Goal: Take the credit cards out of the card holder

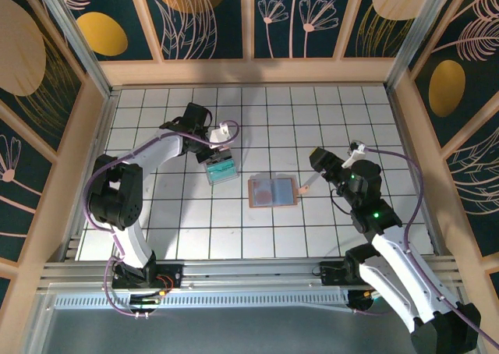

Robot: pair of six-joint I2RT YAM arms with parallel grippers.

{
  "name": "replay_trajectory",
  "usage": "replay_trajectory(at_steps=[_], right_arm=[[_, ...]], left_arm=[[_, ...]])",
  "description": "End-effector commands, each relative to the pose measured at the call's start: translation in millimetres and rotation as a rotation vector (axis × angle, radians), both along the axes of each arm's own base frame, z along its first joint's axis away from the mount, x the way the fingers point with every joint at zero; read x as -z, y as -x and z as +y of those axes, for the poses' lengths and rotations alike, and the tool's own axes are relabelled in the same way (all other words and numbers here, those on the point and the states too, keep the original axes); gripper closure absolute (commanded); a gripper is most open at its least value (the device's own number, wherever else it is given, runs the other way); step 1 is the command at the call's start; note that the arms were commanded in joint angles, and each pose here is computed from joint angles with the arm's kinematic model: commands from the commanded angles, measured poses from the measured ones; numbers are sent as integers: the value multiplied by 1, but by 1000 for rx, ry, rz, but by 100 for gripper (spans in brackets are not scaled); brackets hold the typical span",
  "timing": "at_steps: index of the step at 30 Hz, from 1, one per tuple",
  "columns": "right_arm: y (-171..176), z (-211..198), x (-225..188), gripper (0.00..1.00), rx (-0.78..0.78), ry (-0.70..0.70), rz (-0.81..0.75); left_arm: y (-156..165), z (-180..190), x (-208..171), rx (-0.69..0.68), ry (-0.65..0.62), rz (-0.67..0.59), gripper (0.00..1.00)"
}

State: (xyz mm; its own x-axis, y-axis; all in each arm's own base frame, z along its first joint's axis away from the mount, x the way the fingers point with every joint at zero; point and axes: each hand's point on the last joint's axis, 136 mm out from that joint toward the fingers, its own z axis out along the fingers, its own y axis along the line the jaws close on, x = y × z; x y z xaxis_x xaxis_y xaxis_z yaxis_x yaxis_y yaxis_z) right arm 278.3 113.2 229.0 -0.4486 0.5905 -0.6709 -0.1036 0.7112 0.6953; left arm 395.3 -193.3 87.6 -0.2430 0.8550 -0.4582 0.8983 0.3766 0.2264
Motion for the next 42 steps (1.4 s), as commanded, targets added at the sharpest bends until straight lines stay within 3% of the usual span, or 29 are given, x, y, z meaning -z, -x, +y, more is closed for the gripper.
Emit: replay_trajectory(at_steps=[1, 9, 17, 25, 30, 34, 42], right_arm=[[-1, -3, -7, 28, 22, -19, -29], [-3, -1, -6, 30, 13, -3, -17], [-5, 8, 16, 39, -5, 71, 79], [5, 34, 55, 49, -37, 246, 255], [15, 59, 75, 54, -106, 331, 346], [23, 85, 89, 57, -174, 413, 387], [36, 132, 126, 58, -300, 608, 480]], left_arm=[[5, 7, -3, -28, -31, 22, 66], [0, 10, -42, -72, -5, -55, 65], [-1, 17, -107, -173, 72, -179, 53], [-6, 22, -191, -450, 431, -371, 2], [8, 25, -216, -620, 733, -343, 1], [29, 26, -208, -701, 956, -260, 1], [68, 54, -180, -902, 1074, -271, 1]])
